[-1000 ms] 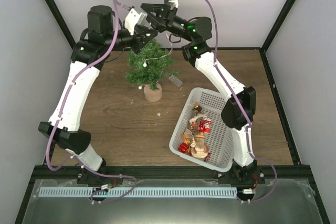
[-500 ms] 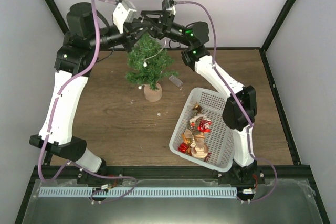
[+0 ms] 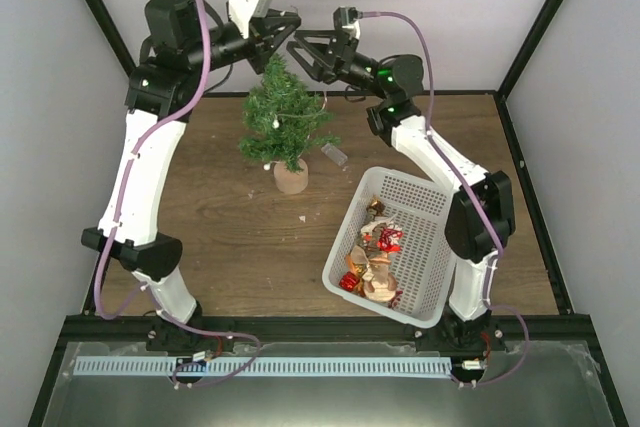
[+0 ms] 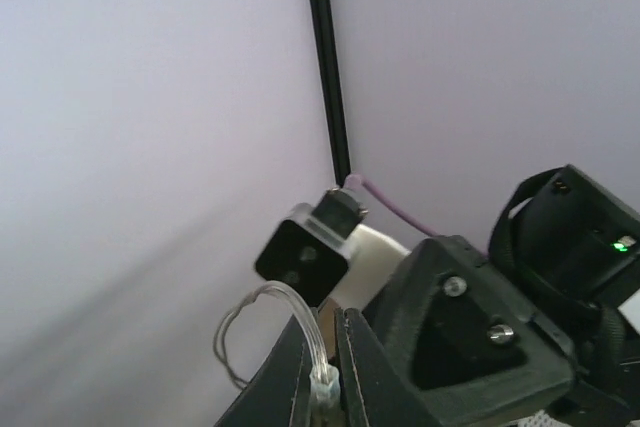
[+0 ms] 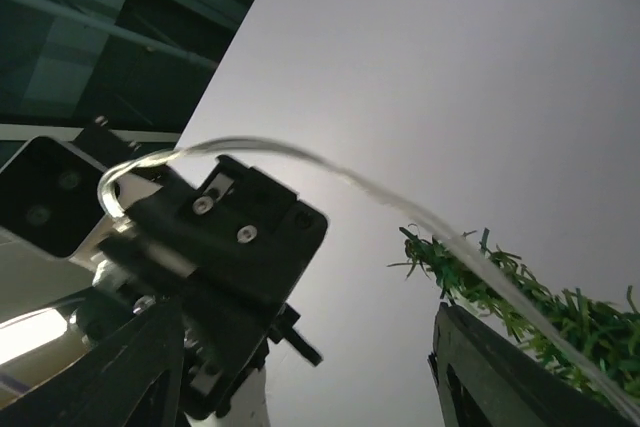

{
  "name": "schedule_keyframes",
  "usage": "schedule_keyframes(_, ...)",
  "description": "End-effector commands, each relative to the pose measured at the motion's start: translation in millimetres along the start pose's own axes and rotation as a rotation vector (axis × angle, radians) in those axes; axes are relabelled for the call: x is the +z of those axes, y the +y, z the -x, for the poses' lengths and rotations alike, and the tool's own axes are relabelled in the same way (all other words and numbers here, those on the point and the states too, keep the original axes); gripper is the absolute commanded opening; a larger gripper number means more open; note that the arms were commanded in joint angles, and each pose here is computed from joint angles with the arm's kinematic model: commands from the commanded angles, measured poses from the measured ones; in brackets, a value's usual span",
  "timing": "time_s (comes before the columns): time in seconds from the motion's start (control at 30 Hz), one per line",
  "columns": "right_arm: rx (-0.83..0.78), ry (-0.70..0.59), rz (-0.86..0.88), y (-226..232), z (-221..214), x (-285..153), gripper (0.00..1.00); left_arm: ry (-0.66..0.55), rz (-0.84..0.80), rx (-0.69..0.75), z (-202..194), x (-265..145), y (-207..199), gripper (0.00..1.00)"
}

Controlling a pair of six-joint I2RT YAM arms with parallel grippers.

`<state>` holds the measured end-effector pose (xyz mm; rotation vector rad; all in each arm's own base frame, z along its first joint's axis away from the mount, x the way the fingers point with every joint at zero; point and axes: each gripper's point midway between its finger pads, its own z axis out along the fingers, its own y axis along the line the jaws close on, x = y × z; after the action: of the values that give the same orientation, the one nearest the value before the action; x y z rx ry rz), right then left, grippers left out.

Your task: Decorate the small christmas tree

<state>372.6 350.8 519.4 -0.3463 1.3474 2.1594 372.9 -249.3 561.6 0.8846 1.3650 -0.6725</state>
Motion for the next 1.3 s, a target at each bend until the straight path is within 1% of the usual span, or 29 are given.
schedule_keyframes(0.0,-0.115,0.012,0.090,45,-5,-9,0.62,0.006,0.053,-0.003,-6,10,20,0.00)
schedule_keyframes(0.23,-0.138,0.011,0.103,46,-7,-20,0.62,-0.031,0.119,-0.003,-1,10,53,0.00)
schedule_keyframes(0.43,-0.143,0.003,0.111,43,-5,-21,0.62,-0.098,0.195,0.051,21,0,77,0.00)
schedule_keyframes(0.63,-0.141,0.004,0.115,38,-6,-21,0.62,-0.124,0.229,0.052,31,-14,88,0.00)
schedule_keyframes(0.87,-0.138,0.006,0.129,36,-8,-23,0.61,-0.102,0.268,0.017,20,-29,109,0.00)
schedule_keyframes(1.03,-0.154,0.018,0.124,39,-12,-25,0.61,-0.103,0.289,-0.027,17,-51,123,0.00)
schedule_keyframes(1.2,-0.159,0.018,0.111,39,-16,-32,0.61,-0.091,0.302,-0.051,11,-71,127,0.00)
schedule_keyframes(1.27,-0.157,0.018,0.106,38,-18,-35,0.61,-0.099,0.303,-0.056,10,-81,123,0.00)
